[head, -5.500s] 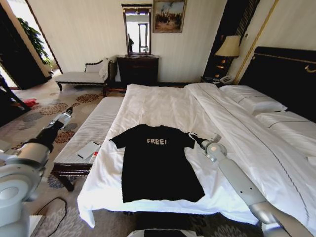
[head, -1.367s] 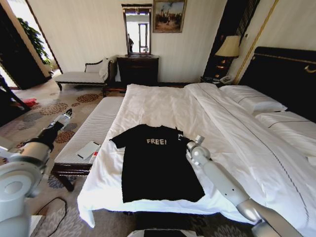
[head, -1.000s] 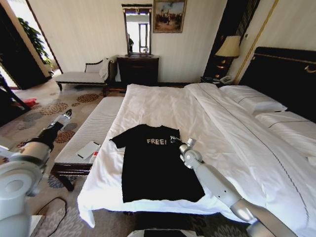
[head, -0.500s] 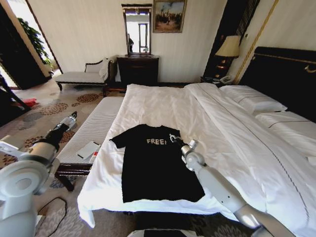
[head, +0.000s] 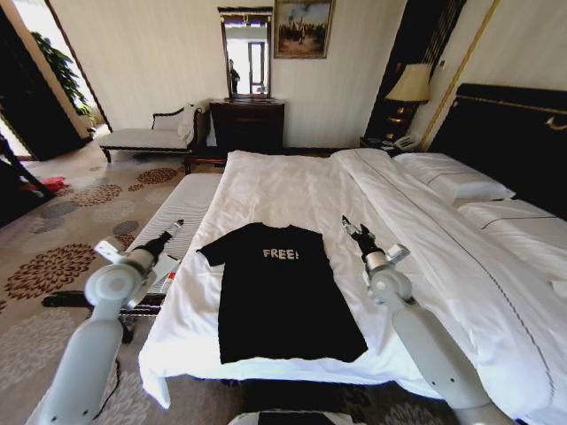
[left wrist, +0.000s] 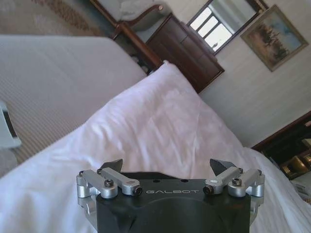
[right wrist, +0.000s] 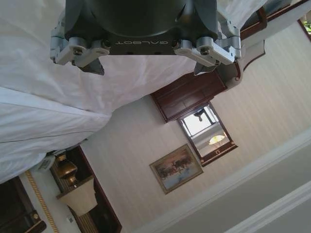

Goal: Fold the clothes on the bed.

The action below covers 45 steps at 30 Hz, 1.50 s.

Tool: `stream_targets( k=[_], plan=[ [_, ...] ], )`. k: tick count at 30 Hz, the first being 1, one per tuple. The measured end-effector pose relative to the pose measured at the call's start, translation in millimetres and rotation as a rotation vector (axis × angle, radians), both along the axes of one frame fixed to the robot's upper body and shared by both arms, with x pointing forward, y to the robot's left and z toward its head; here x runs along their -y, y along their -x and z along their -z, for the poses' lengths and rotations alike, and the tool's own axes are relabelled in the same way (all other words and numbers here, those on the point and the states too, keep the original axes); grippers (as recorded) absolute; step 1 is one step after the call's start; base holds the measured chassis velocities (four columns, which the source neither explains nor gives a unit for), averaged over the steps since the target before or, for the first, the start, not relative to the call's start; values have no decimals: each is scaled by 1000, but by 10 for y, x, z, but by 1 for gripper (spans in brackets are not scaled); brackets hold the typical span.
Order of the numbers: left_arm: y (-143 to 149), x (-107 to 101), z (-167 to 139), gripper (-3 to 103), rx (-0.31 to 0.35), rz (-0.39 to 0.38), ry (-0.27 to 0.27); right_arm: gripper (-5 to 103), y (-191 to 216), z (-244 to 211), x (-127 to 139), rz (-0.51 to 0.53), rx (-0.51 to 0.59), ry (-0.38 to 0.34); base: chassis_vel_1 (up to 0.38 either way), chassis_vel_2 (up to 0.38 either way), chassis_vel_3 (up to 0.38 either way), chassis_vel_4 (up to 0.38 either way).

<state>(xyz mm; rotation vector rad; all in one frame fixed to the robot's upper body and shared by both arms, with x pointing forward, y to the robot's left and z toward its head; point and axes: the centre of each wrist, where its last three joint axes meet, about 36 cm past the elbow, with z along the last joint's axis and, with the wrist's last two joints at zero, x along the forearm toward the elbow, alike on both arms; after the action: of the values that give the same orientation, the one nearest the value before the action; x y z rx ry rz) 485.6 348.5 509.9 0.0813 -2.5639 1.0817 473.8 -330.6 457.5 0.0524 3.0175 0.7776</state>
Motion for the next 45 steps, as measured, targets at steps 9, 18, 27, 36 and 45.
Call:
stream_targets(
  k=[9,18,27,36,45],
  plan=[
    [-446,-10,497,100,-85,-16,151,100,199,-9,135,56,-26,-58,0,0,0,0],
    [-564,-53,667,100,-118,-53,161,100,254,6,186,79,-58,-68,0,0,0,0],
    [-640,-40,863,100,-140,-64,94,100,259,28,214,96,-79,-79,0,0,0,0],
    [-850,97,996,100,-149,-72,103,100,264,42,210,103,-92,-90,0,0,0,0],
    [-933,207,1098,103,-146,-74,97,100,242,42,241,115,-108,-106,0,0,0,0]
  ],
)
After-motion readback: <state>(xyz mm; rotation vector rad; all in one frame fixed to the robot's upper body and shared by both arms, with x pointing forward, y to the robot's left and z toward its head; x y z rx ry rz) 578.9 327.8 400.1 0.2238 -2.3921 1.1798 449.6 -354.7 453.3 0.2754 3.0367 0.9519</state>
